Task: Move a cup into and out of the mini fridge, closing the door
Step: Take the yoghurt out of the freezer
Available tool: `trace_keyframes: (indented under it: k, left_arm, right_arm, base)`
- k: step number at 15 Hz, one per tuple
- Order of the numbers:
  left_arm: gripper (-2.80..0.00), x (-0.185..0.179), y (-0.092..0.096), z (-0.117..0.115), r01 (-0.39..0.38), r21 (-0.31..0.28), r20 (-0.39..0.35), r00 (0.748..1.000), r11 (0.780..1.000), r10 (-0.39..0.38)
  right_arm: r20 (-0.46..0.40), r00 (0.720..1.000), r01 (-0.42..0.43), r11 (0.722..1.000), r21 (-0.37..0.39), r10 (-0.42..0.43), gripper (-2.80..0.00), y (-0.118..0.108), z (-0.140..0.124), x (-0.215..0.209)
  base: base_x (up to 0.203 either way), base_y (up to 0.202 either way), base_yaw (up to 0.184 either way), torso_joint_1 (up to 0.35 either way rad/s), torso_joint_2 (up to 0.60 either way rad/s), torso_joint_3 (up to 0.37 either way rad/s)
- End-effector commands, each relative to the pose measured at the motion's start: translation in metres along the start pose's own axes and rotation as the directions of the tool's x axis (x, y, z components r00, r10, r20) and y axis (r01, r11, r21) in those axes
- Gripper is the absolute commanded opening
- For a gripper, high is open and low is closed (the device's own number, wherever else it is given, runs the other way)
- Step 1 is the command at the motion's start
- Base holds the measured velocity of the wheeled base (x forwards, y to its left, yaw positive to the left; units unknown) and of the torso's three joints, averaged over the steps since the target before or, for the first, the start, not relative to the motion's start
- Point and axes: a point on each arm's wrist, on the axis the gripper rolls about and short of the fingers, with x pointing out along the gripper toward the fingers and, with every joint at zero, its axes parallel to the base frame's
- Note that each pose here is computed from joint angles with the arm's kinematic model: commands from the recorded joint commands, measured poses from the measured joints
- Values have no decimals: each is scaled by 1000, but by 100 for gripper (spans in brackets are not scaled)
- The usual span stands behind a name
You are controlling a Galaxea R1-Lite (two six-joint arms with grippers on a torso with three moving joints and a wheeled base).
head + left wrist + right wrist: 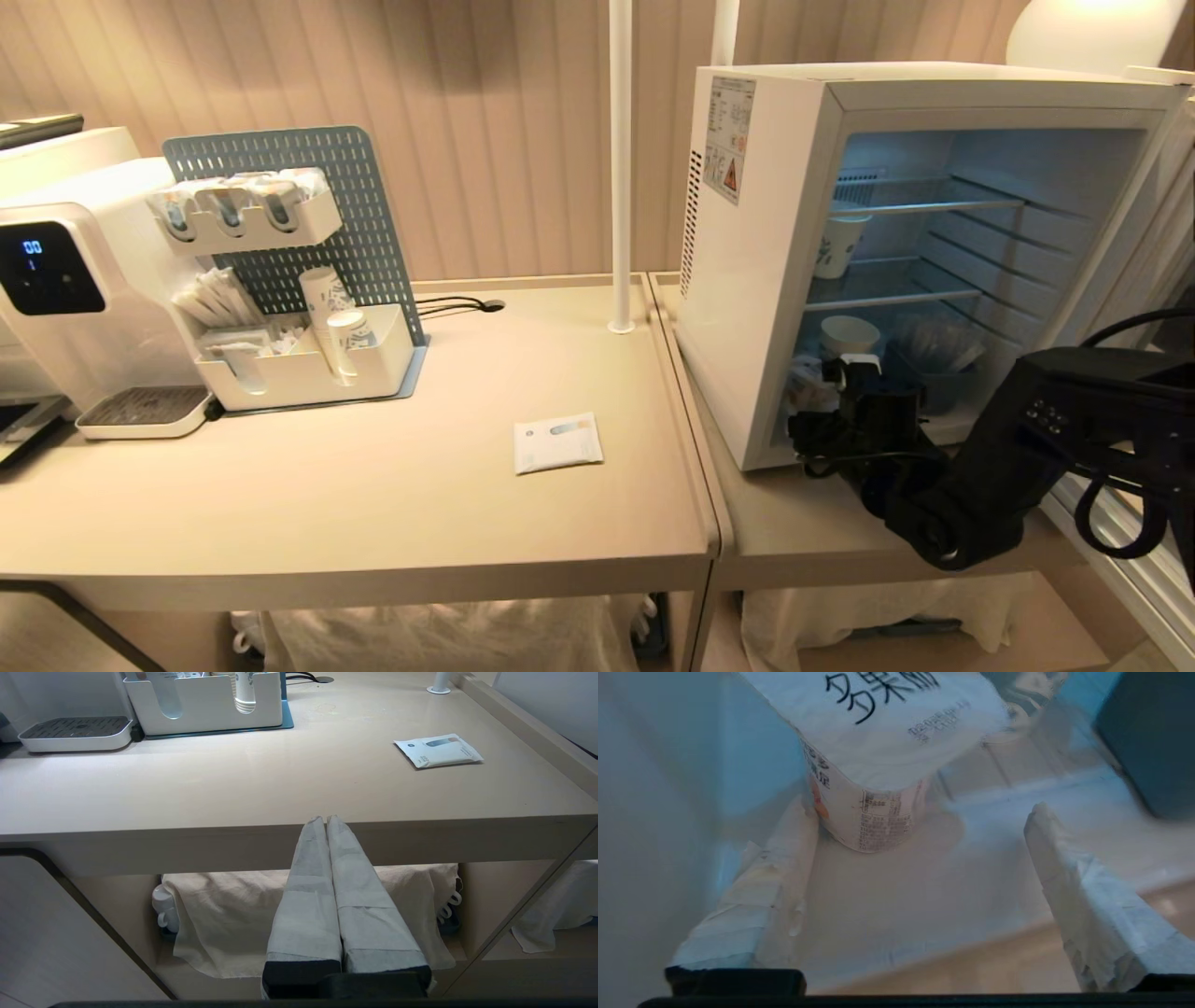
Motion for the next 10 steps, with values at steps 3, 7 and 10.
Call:
trace_keyframes:
  k: [3,7,10]
  left_arm:
    - [-280,0,0,0,-1,0,-2,1000,1000,1]
    - [-280,0,0,0,-1,0,-2,1000,1000,1]
    - [-280,0,0,0,0,0,-2,1000,1000,0]
  right_arm:
    - [7,1000,4,1000,4,-4,0,7,5,18]
    - [7,1000,3,1000,5,-3,0,13,17,32]
    - [2,1000,1,1000,6,-1,0,13,19,44]
  base:
    - [0,0,0,0,0,0]
    - [0,0,0,0,0,0]
    - [0,0,0,0,0,0]
